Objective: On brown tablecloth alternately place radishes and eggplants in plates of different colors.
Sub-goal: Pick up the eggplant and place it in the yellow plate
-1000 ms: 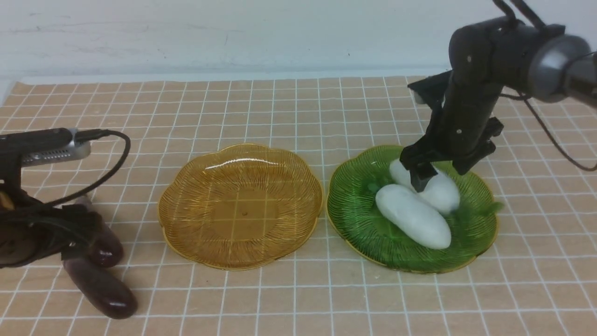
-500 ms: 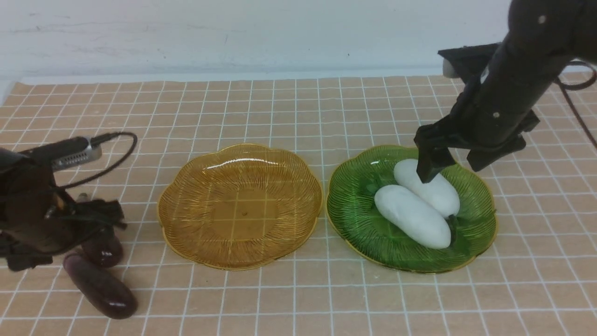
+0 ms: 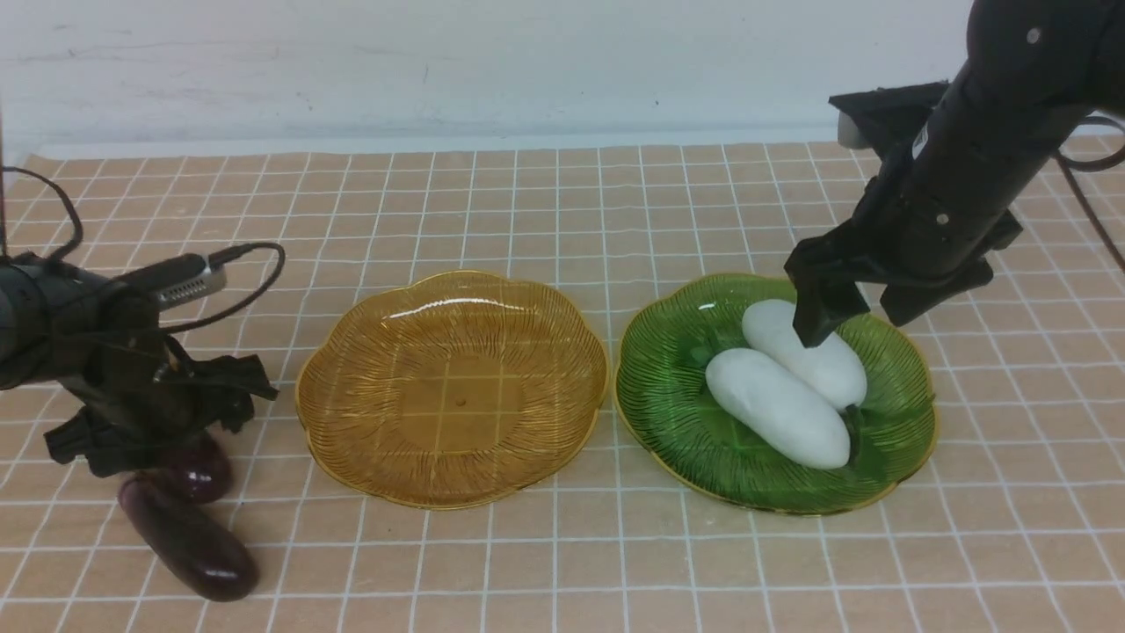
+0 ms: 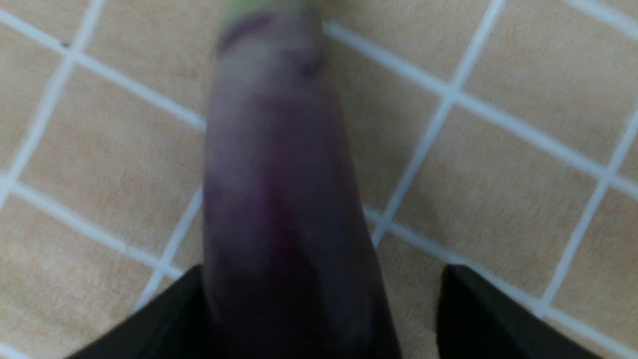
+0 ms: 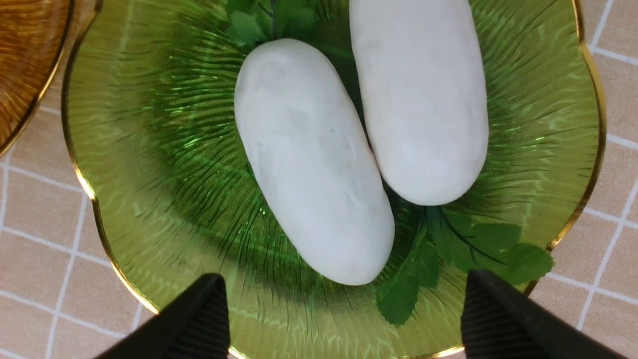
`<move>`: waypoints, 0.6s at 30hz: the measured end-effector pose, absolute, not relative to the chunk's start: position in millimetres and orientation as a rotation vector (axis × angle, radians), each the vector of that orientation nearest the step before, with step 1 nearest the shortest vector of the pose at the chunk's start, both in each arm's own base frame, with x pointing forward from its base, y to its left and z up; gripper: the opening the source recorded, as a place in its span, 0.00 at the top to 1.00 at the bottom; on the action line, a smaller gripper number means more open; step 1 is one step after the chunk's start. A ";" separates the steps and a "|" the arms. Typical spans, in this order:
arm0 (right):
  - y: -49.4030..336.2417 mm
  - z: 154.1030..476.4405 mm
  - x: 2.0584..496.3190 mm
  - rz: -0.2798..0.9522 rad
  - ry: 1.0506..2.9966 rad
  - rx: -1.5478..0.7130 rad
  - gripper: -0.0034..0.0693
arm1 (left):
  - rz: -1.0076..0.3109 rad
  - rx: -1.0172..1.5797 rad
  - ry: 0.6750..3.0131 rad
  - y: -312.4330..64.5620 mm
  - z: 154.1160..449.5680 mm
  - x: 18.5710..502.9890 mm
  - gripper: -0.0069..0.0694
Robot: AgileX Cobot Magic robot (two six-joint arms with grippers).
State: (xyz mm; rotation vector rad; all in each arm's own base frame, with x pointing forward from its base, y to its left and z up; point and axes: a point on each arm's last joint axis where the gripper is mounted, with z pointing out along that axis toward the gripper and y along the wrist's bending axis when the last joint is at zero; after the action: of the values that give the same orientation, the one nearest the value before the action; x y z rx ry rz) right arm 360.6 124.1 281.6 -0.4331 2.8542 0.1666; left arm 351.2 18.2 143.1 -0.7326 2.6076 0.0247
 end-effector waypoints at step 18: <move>107.1 300.7 315.7 0.125 2.820 -0.496 0.29 | -0.294 -0.229 2.557 -80.8 273.3 354.4 0.54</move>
State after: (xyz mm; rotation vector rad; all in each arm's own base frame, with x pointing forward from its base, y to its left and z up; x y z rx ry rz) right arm 315.7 107.1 300.7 -0.4964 2.8205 0.1250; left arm 354.4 -80.8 273.3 -0.2289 2.5573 -0.2944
